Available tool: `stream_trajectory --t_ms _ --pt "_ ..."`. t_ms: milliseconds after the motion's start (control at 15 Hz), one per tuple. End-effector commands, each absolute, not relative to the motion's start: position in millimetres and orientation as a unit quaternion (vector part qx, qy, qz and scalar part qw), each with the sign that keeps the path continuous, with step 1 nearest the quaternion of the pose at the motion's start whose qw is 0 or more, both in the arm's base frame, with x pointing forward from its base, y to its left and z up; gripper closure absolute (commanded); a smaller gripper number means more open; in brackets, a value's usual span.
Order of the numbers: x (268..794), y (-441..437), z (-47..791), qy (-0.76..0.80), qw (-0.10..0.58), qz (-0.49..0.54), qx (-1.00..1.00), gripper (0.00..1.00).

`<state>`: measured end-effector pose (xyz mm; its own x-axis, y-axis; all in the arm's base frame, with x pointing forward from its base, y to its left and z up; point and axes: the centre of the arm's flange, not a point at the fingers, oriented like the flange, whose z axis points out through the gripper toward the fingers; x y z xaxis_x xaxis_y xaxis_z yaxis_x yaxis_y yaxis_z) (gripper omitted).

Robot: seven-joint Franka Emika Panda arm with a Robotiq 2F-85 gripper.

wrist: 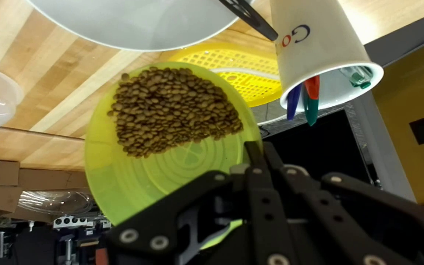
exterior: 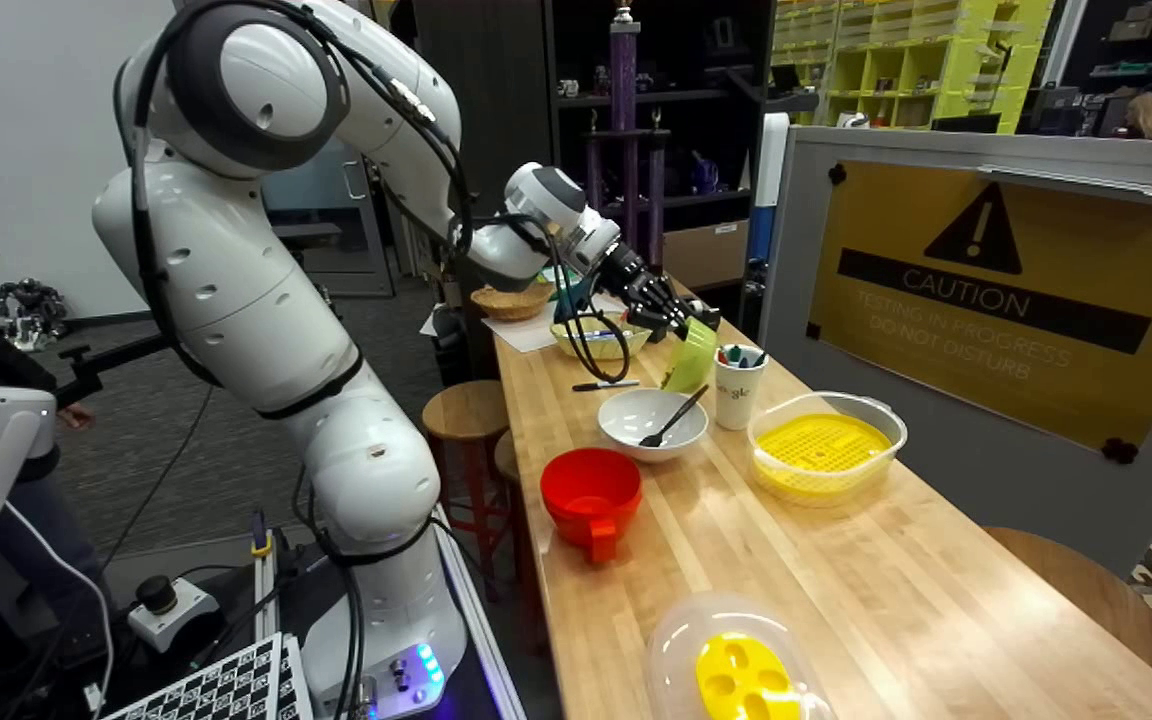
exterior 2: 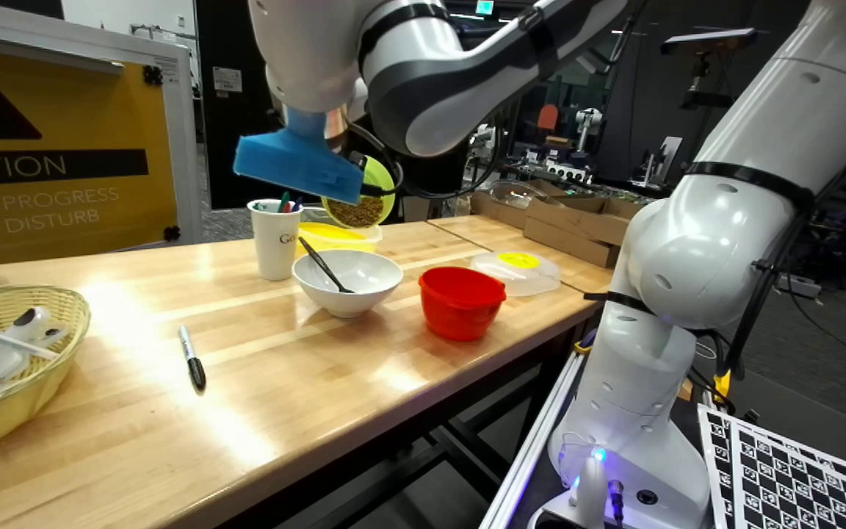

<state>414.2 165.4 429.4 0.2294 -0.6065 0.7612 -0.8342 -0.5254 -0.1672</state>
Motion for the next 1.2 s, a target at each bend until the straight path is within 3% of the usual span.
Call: stream_trajectory --t_ms 0,1133 --pt "408.0 173.6 430.3 -0.467 0.15 0.433 0.756 0.99" --pt "414.8 205.8 430.4 -0.45 0.173 0.457 0.748 0.99"
